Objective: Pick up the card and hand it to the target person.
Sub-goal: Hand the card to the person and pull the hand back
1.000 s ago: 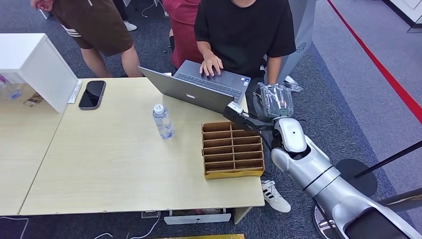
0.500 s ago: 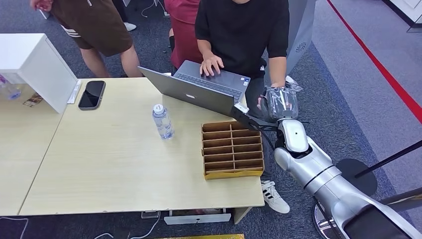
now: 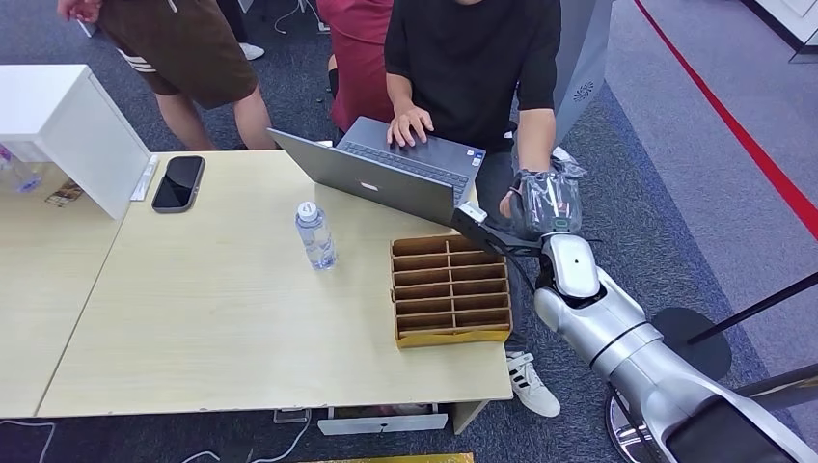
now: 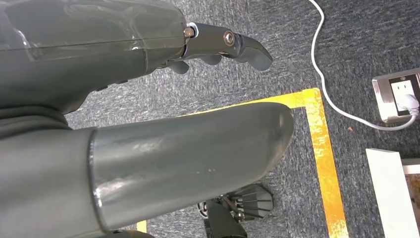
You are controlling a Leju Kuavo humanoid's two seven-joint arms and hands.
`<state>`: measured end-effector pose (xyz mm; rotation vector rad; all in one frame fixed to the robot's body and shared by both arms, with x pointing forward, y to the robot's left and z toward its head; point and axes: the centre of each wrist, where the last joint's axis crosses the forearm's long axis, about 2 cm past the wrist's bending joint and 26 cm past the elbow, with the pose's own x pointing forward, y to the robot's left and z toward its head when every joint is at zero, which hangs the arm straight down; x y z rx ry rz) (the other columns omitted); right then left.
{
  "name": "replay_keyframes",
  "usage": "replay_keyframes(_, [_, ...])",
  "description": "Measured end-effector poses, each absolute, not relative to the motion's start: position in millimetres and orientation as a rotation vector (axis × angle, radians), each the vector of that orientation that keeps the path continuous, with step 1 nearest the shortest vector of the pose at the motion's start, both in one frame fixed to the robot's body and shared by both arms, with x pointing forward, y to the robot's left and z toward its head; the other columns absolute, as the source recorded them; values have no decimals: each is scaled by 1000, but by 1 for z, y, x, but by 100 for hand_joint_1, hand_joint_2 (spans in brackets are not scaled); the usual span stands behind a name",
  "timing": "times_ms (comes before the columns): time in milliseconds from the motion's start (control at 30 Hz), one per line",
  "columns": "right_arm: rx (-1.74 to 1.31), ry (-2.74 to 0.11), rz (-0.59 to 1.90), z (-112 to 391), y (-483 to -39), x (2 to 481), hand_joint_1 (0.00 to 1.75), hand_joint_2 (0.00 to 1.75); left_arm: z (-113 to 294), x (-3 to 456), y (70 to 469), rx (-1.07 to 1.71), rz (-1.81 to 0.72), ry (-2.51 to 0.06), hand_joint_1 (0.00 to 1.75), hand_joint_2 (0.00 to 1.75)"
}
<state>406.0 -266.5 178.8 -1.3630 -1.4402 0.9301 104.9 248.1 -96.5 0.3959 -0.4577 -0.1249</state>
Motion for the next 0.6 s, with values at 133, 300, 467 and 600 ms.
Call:
replay_keyframes(133, [-1354, -1411, 957, 173, -266, 405, 31, 175, -96, 105, 249, 396, -127, -459, 0, 0])
replay_keyframes(300, [-1343, -1393, 956, 168, -266, 402, 0, 175, -97, 105, 249, 400, -123, -456, 0, 0])
replay_keyframes(467, [-1297, -1455, 828, 169, -267, 398, 0, 175, -97, 104, 249, 400, -121, -454, 0, 0])
replay_keyframes(600, [-1236, -1574, 638, 173, -266, 392, 0, 175, -97, 102, 248, 399, -112, -455, 0, 0])
